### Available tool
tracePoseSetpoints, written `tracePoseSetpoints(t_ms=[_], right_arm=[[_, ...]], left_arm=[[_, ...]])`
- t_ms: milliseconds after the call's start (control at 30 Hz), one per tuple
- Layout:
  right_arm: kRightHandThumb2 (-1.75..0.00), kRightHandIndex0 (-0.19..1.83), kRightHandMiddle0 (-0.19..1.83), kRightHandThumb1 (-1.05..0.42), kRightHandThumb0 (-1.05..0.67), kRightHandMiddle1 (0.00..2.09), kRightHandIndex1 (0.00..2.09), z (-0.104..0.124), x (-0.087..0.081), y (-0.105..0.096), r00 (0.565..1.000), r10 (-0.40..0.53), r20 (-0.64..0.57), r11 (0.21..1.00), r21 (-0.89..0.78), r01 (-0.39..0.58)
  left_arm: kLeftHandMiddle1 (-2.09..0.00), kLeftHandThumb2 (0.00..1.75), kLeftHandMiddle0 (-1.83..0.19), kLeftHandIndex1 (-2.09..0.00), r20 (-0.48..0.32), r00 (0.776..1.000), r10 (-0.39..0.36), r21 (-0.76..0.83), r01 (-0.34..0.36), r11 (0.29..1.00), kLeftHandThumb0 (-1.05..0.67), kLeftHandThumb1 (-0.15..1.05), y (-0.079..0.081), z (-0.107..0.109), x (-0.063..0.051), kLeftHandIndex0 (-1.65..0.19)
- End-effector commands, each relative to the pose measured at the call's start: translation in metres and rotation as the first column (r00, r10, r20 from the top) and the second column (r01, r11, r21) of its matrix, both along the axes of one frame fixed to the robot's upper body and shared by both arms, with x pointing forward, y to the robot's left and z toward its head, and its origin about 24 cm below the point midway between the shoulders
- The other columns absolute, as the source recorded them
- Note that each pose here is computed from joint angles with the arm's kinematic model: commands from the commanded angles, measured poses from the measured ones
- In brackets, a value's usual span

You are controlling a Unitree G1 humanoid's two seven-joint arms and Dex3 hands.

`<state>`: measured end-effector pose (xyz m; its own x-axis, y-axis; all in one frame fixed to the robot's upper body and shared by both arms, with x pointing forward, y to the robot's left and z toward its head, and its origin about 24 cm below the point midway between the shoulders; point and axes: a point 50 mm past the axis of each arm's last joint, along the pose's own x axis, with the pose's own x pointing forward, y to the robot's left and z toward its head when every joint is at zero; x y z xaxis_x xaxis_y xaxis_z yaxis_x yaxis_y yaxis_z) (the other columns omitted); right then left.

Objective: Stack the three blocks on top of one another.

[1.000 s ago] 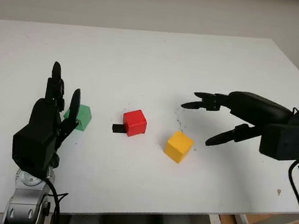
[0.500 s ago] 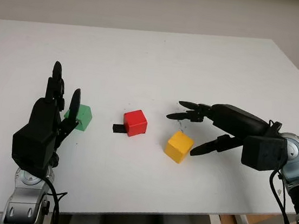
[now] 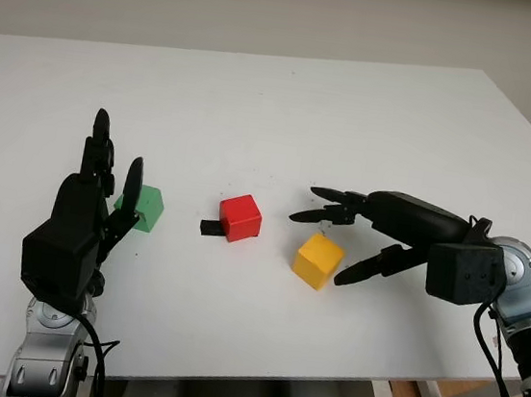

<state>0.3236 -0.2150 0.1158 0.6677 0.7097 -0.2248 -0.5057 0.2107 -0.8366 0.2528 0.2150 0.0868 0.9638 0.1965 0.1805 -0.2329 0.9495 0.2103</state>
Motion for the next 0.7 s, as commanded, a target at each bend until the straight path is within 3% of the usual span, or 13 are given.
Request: tracePoseSetpoints(t_ms=[0, 667], right_arm=[[-0.06, 0.09, 0.51, -0.89, -0.61, 0.10, 0.04, 0.000, 0.000, 0.000, 1.000, 0.005, -0.006, 1.000, 0.000, -0.005], [-0.05, 0.15, 0.59, -0.87, -0.55, 0.18, 0.07, -0.020, -0.001, 0.007, 0.999, -0.006, -0.034, 0.999, 0.031, 0.007]], left_arm=[[-0.06, 0.57, 0.08, -0.06, 0.026, 1.000, 0.001, 0.011, -0.001, 1.000, -0.71, 1.05, 0.001, 0.006, 0.001, 0.09], [-0.06, 0.56, 0.08, -0.05, 0.024, 1.000, -0.001, 0.008, 0.001, 1.000, -0.70, 1.05, 0.000, 0.006, 0.000, 0.09]])
